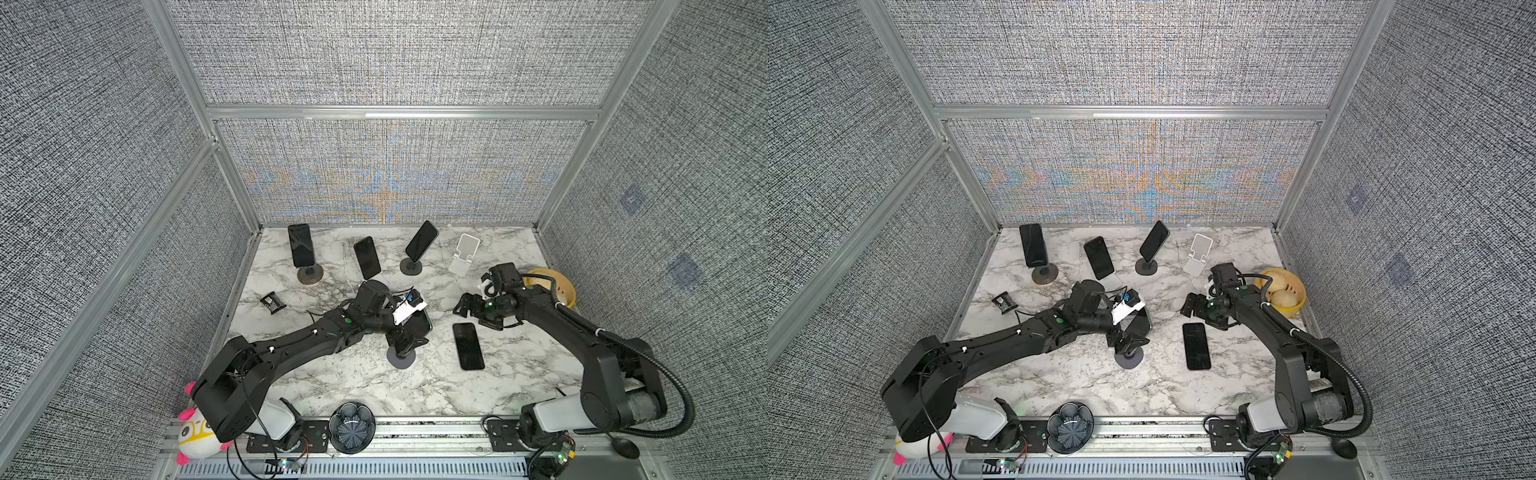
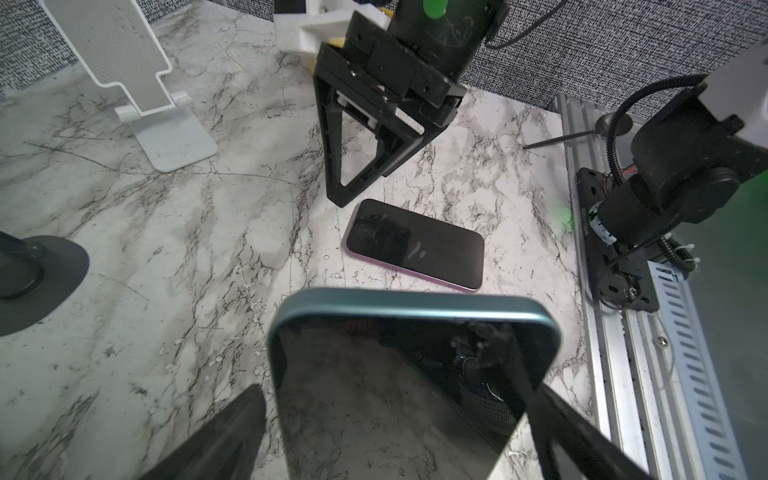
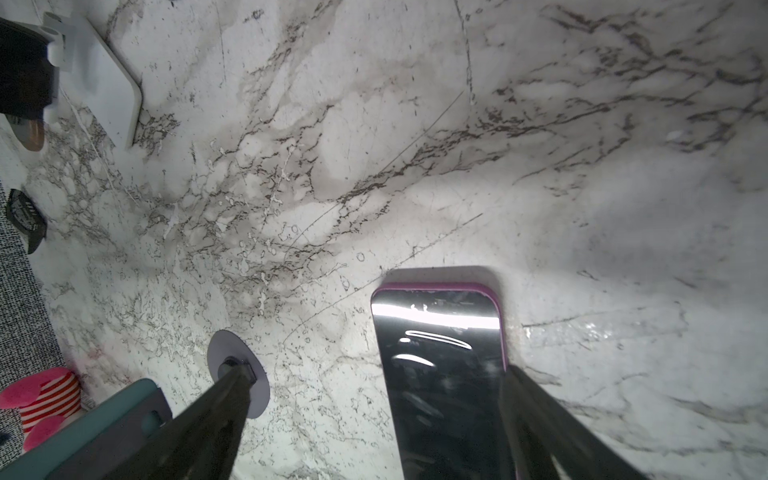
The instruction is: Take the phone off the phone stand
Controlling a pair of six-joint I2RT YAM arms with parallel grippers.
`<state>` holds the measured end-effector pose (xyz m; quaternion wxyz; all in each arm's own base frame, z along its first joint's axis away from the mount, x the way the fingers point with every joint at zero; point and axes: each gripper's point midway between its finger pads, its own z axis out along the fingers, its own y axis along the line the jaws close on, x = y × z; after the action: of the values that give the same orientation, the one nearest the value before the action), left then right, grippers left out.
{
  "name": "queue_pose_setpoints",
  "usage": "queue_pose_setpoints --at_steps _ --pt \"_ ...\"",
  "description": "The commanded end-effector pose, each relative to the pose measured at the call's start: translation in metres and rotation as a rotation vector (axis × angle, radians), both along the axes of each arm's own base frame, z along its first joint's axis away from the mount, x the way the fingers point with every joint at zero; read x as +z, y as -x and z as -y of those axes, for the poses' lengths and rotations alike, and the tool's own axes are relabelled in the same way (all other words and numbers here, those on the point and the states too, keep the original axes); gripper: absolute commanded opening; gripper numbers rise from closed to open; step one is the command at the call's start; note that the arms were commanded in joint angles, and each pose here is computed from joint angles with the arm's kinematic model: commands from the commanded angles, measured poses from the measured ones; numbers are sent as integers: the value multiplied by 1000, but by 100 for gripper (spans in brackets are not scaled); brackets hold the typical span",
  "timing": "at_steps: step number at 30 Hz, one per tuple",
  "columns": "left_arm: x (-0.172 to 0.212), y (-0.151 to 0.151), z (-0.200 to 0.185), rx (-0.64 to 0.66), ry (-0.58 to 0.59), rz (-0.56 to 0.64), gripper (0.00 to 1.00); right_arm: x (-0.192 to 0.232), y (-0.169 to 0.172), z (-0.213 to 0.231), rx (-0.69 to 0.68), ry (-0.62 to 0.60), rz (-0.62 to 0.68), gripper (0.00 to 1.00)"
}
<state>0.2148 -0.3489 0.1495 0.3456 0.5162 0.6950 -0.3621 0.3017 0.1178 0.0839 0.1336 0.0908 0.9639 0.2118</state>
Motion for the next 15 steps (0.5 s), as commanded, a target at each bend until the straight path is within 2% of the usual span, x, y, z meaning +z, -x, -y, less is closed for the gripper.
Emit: queue_pose_setpoints --at_steps 1,15 --pt "4 -3 3 3 11 11 97 1 1 -1 8 -4 2 95" --pt "-3 -3 3 -3 -21 -1 78 -3 2 2 12 12 -9 95"
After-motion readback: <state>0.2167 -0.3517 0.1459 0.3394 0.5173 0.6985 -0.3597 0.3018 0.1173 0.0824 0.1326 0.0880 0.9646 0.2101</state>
